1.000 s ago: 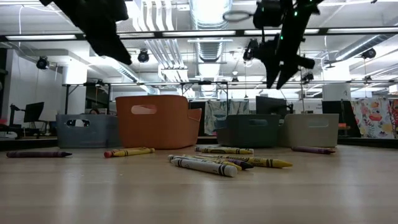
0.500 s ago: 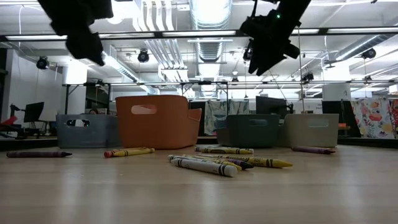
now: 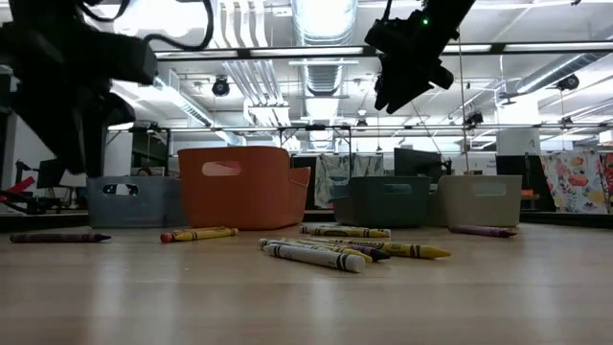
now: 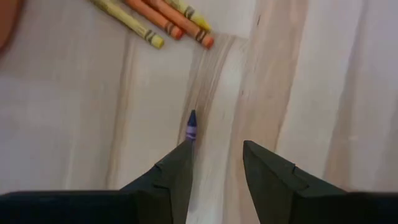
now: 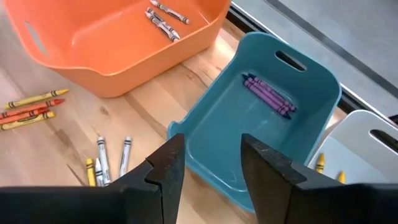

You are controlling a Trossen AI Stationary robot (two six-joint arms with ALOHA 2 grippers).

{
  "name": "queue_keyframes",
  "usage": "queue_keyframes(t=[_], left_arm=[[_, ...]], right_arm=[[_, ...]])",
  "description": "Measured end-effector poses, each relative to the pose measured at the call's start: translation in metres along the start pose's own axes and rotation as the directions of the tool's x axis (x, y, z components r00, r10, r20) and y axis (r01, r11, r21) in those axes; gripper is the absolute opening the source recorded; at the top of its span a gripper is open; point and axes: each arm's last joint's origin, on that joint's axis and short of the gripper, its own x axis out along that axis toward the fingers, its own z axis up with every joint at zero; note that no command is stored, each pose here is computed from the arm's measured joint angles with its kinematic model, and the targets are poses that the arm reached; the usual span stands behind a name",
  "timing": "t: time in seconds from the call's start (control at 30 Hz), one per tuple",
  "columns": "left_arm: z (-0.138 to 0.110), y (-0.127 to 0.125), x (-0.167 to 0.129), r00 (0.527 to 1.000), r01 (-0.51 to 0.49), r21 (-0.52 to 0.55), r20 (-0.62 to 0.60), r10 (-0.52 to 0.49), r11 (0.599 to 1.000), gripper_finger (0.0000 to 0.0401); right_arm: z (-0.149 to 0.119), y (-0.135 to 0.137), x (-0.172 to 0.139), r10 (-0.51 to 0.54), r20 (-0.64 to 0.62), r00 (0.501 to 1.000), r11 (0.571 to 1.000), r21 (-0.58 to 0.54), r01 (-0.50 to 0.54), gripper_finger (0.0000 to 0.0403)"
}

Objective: Sort crayons
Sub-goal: Put the purple crayon into the blue bin

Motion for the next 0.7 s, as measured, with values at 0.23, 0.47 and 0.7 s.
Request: queue_keyframes(t=[0.23,0.47,0.7], left_arm=[[-0.001,-0.002,0.016,0.996,-0.06,0.02,-0.067,0.061,0.998,0.0123],[-0.006,-0.002,0.037,0.979,-0.122,0.042,-0.161,0.127,0.992,0.0123],[-0.007,-0.003,0.048,0.967,-0.144,0.061,-0.202,0.154,0.988,0.0123]], right_arm=[[0.0,0.0,0.0,0.0,-0.001,1.0,1.0,-0.006,0.0,0.014],[0.002,0.001,0.001,0.008,0.015,1.0,1.0,-0.002,-0.008,0.0144],[0.0,0.003,0.008,0.0,-0.003,1.0,1.0,-0.01,0.0,0.0139]])
